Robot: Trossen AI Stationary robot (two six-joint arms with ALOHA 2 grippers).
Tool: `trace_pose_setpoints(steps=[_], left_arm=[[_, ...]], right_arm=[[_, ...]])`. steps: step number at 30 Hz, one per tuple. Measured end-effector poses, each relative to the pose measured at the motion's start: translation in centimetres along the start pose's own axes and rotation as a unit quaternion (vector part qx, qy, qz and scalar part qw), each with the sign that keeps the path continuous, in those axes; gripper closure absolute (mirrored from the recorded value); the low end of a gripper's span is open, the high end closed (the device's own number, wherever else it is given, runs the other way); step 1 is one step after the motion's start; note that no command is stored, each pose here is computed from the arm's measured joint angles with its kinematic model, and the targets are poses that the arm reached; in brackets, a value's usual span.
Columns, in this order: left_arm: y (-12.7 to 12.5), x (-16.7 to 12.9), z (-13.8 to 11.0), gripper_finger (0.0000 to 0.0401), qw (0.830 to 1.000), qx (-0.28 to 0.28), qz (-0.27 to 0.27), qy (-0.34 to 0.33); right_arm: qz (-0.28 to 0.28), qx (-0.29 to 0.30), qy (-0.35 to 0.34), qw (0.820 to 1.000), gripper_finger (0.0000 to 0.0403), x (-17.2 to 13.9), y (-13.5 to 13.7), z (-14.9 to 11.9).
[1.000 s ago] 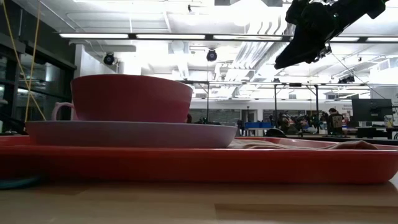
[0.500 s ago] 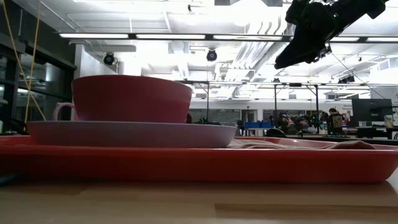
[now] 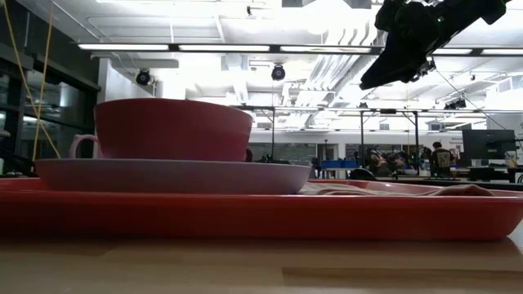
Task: Set up tray
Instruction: Put the blue fork on the gray napkin
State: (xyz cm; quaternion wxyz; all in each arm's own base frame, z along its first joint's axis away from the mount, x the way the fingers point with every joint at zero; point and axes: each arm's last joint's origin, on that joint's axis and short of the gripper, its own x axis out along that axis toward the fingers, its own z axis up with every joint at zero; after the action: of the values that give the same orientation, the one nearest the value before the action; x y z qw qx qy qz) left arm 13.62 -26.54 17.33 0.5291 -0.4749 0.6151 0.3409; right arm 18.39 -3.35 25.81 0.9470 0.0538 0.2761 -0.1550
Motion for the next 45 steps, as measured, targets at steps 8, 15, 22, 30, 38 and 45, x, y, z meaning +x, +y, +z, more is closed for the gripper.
trace_pose_setpoints(steps=[8,15,22,30,38,45], left_arm=[[-0.2,-0.4,-0.1,0.0326,1.000,0.008,-0.015,-0.003],[-1.2,-0.9,0.1,0.0306,0.991,0.059,-0.096,-0.071],[-1.7,-0.9,1.0,0.0261,0.987,0.107,-0.083,-0.090],[-1.5,-0.9,1.2,0.0212,0.989,0.114,-0.057,-0.080],[-1.6,-0.9,1.1,0.0218,0.985,0.144,-0.060,-0.078],[-1.9,-0.9,0.8,0.0229,0.978,0.178,-0.078,-0.069]], right_arm=[[-0.001,0.005,0.000,1.000,0.0267,0.0,0.0,0.0],[-0.001,0.013,-0.002,1.000,0.0267,0.0,0.0,0.0],[0.000,0.013,-0.003,1.000,0.0267,0.0,0.0,0.0],[0.001,0.018,-0.002,1.000,0.0267,0.0,0.0,0.0],[0.001,0.017,-0.002,1.000,0.0267,0.0,0.0,0.0],[-0.004,0.017,-0.003,1.000,0.0267,0.0,0.0,0.1]])
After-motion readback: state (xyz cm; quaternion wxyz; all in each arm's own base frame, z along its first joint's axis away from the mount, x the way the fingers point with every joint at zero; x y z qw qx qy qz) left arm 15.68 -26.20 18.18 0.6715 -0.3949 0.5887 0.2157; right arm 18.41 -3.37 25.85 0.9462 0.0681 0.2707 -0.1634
